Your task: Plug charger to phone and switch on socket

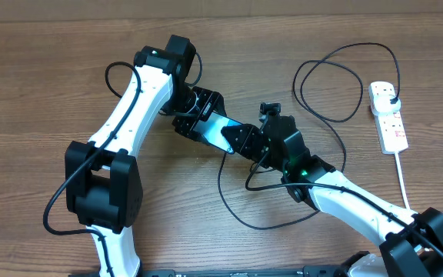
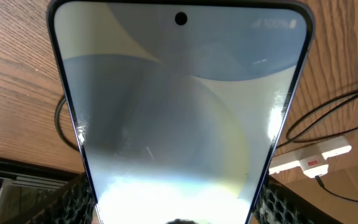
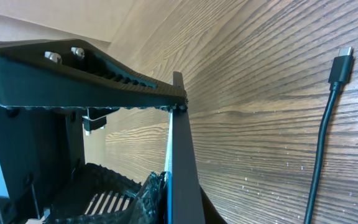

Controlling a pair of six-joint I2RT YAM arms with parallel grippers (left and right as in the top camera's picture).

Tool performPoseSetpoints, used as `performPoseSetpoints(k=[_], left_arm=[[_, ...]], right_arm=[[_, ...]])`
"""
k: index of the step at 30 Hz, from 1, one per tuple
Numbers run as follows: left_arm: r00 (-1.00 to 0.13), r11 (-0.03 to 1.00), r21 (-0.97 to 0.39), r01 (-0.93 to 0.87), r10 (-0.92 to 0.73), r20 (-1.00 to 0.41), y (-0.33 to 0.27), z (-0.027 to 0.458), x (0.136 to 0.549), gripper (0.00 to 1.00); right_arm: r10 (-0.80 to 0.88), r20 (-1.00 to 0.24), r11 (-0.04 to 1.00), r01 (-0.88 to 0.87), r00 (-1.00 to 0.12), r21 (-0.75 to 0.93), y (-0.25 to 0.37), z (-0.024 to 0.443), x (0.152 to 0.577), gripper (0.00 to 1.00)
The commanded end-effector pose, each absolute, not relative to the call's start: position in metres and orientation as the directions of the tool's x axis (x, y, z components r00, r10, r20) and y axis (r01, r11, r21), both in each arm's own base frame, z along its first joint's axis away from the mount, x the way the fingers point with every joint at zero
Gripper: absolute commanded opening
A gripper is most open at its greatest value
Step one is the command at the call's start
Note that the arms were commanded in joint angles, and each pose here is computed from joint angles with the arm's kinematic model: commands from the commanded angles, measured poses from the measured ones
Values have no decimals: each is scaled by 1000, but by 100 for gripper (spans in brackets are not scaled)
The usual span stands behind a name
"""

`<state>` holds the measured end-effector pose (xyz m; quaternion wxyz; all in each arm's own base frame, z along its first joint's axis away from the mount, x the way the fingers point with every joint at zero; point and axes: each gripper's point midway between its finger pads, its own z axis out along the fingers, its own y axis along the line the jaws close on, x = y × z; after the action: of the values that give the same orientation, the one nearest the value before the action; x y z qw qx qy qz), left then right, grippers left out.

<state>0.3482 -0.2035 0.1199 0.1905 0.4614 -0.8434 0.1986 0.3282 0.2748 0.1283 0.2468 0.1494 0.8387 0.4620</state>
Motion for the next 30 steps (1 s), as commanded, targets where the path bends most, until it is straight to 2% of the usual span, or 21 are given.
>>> performPoseSetpoints(k=[1,2,4,10,15,18,19,20,22,26,30], left_arm=[[-520,498,-195,-845,-679,519,-214,130,351,49],[-521,498,-197,-844,-678,518,-214,130,352,58],[-522,499,-197,-844,-681,514,-213,130,352,100],[-534,502,-209,-839,-688,491,-212,128,357,100],[-616,562,-271,-781,-627,477,-214,130,358,100],[-717,615,-374,-694,-548,430,-220,133,369,100],[-765,633,-432,-643,-500,406,-225,136,375,100],[-860,652,-561,-510,-388,331,-237,145,388,100],[-918,641,-657,-396,-302,259,-248,156,398,100],[-951,573,-761,-305,-230,208,-265,175,409,100],[-975,484,-849,-212,-163,150,-280,198,419,94]], right_arm=[[468,-308,509,-32,-828,860,282,144,332,8],[469,-312,506,-38,-827,862,283,146,333,7],[476,-314,497,-43,-821,867,282,149,335,4],[525,-280,466,-4,-804,885,272,154,344,4],[604,-229,450,90,-764,888,241,154,359,4],[661,-196,437,159,-725,885,214,154,367,4],[683,-183,424,179,-707,888,205,157,369,4],[721,-166,393,199,-673,898,190,165,375,4],[768,-132,340,223,-627,913,174,176,381,4],[813,-129,290,203,-568,935,153,203,394,4],[835,-126,249,164,-535,955,147,237,407,4]])
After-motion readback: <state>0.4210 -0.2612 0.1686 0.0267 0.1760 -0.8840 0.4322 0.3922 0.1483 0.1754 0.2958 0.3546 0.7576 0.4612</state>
